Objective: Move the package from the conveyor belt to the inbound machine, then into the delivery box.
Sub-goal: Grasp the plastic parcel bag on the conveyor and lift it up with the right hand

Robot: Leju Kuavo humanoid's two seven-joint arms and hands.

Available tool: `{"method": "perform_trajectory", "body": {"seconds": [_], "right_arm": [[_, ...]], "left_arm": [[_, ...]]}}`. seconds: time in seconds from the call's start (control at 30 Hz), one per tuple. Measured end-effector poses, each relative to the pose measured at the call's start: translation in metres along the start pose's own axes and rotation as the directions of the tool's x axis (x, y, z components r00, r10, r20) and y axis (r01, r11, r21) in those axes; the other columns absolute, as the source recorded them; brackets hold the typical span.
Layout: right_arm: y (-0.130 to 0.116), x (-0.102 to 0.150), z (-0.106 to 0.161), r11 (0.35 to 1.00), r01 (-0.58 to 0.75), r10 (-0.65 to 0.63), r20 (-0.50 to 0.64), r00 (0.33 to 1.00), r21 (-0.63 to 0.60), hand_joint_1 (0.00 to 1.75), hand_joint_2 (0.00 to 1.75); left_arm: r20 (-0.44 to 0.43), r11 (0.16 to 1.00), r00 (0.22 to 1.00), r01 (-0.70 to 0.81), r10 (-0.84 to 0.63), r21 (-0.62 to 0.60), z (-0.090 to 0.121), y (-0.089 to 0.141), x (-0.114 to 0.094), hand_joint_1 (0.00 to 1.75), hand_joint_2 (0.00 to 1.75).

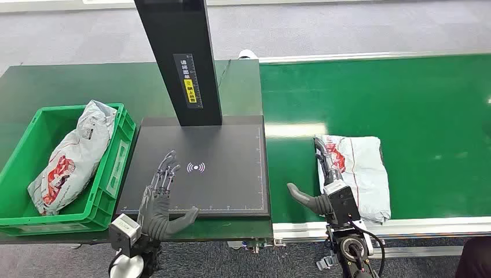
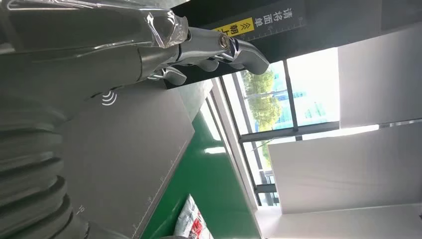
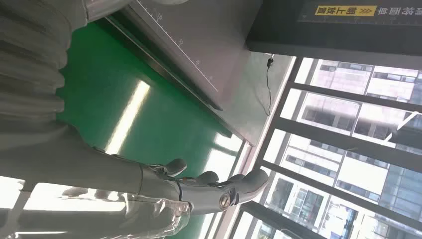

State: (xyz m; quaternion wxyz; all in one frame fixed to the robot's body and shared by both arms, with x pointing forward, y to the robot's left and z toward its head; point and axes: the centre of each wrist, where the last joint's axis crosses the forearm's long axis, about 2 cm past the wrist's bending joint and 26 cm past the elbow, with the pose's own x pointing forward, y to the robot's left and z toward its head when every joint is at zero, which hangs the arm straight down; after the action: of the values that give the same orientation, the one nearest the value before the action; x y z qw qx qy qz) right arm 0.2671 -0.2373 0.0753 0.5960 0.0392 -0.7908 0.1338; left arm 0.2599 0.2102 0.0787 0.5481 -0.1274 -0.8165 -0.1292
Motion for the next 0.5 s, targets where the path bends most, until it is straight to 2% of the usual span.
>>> {"method": "perform_trajectory", "body": {"seconds": [0.27, 0.5], "right_arm": [[-0.001, 0.000, -0.002, 1.000, -0.012, 0.012, -0.002, 1.000, -0.006, 0.00, 1.75], [-0.013, -0.002, 0.000, 0.989, -0.129, 0.125, -0.060, 0.990, -0.071, 0.00, 1.75]], "left_arm": [[-0.001, 1.000, 1.000, 0.001, -0.001, 0.000, 0.000, 0.000, 0.000, 0.00, 1.75], [-0.002, 1.000, 1.000, 0.001, -0.001, 0.006, 0.004, 0.000, 0.001, 0.00, 1.75]]}}
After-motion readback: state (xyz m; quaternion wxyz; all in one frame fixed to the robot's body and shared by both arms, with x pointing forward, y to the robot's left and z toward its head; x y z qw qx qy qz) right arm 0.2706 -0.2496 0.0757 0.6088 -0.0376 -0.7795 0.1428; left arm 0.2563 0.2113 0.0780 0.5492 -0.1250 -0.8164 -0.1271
